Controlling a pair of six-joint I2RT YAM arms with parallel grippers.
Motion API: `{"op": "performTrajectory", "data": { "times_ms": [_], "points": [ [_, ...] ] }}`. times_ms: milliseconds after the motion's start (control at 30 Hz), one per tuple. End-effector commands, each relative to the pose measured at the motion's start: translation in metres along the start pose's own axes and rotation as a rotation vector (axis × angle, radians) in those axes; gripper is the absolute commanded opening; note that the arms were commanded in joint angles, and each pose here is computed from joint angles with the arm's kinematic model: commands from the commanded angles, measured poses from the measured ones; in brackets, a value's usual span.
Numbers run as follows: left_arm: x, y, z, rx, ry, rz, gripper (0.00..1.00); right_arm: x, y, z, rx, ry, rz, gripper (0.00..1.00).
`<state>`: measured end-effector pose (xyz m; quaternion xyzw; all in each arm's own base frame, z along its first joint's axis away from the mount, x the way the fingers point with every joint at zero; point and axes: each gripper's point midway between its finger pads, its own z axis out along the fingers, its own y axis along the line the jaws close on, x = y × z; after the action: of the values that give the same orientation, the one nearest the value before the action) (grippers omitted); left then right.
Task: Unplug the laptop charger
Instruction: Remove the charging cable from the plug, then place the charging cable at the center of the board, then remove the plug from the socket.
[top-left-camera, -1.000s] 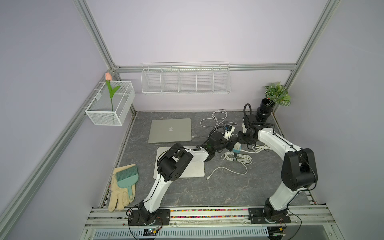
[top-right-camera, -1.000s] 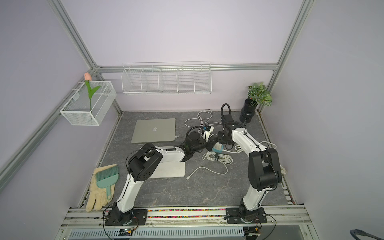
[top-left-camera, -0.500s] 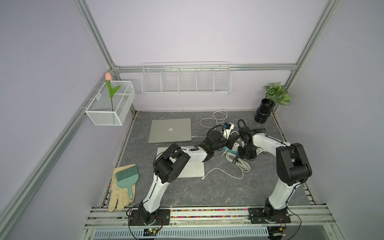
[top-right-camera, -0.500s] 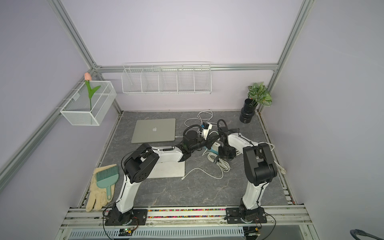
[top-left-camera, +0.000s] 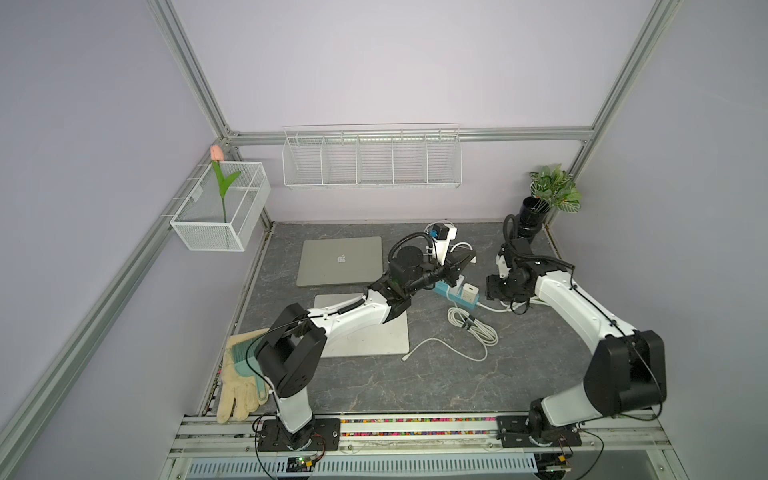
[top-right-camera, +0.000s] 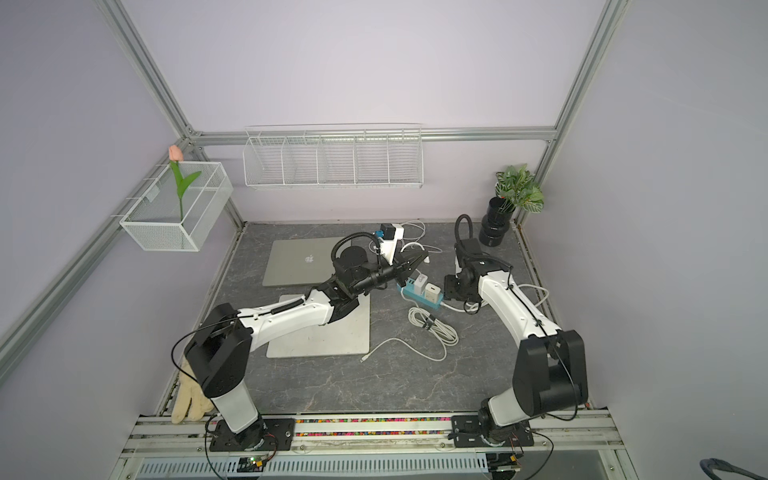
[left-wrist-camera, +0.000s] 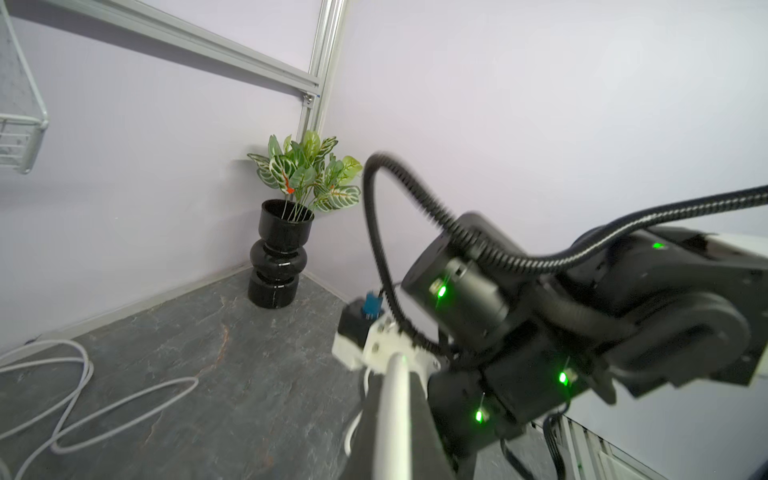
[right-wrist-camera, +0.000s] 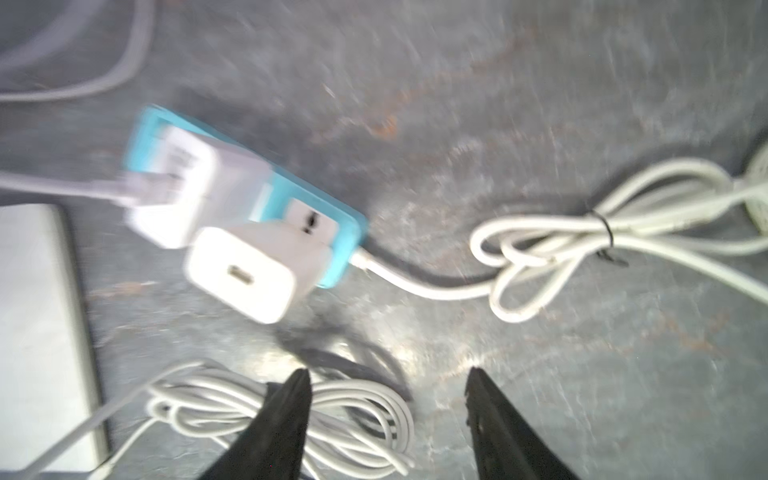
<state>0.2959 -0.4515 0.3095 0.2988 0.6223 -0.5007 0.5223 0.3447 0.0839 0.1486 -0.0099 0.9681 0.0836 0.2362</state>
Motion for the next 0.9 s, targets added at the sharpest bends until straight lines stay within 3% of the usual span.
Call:
{"op": "performTrajectory", "data": {
  "times_ms": [0,67,167,400,433,500,567,667,767,867],
  "points": [
    [0.092,0.016,-0.022,-0.067,0.265,-0.042,0.0,-0.019,0.036,-0.01,-0.235,-0.121,-0.2,0.76],
    [0.129,0.016,-0.032,-0.086,0.372,0.004,0.0,-0.017,0.045,-0.005,-0.278,-0.083,-0.291,0.76],
    [0.171,0.023,-0.035,-0.121,0.487,0.045,0.0,-0.016,0.036,0.018,-0.234,0.017,-0.332,0.73],
    [0.208,0.017,-0.029,-0.05,0.604,0.067,0.0,-0.022,0.04,0.042,-0.238,0.063,-0.418,0.71],
    [0.211,0.015,-0.029,-0.039,0.625,0.079,0.07,-0.019,0.038,0.047,-0.233,0.09,-0.427,0.71],
    [0.214,0.01,-0.033,-0.01,0.655,0.102,0.31,-0.009,0.044,0.054,-0.222,0.139,-0.471,0.69],
    [0.209,0.003,-0.038,0.02,0.653,0.135,0.57,-0.005,0.041,0.06,-0.19,0.162,-0.491,0.68],
    [0.182,-0.014,-0.044,0.078,0.591,0.197,0.72,-0.003,0.042,0.065,-0.183,0.171,-0.511,0.66],
    [0.144,-0.019,-0.048,0.05,0.502,0.244,0.77,0.0,0.044,0.069,-0.172,0.187,-0.534,0.64],
    [0.102,-0.006,-0.053,-0.047,0.372,0.194,0.77,0.005,0.043,0.075,-0.15,0.216,-0.549,0.57]
  ]
}}
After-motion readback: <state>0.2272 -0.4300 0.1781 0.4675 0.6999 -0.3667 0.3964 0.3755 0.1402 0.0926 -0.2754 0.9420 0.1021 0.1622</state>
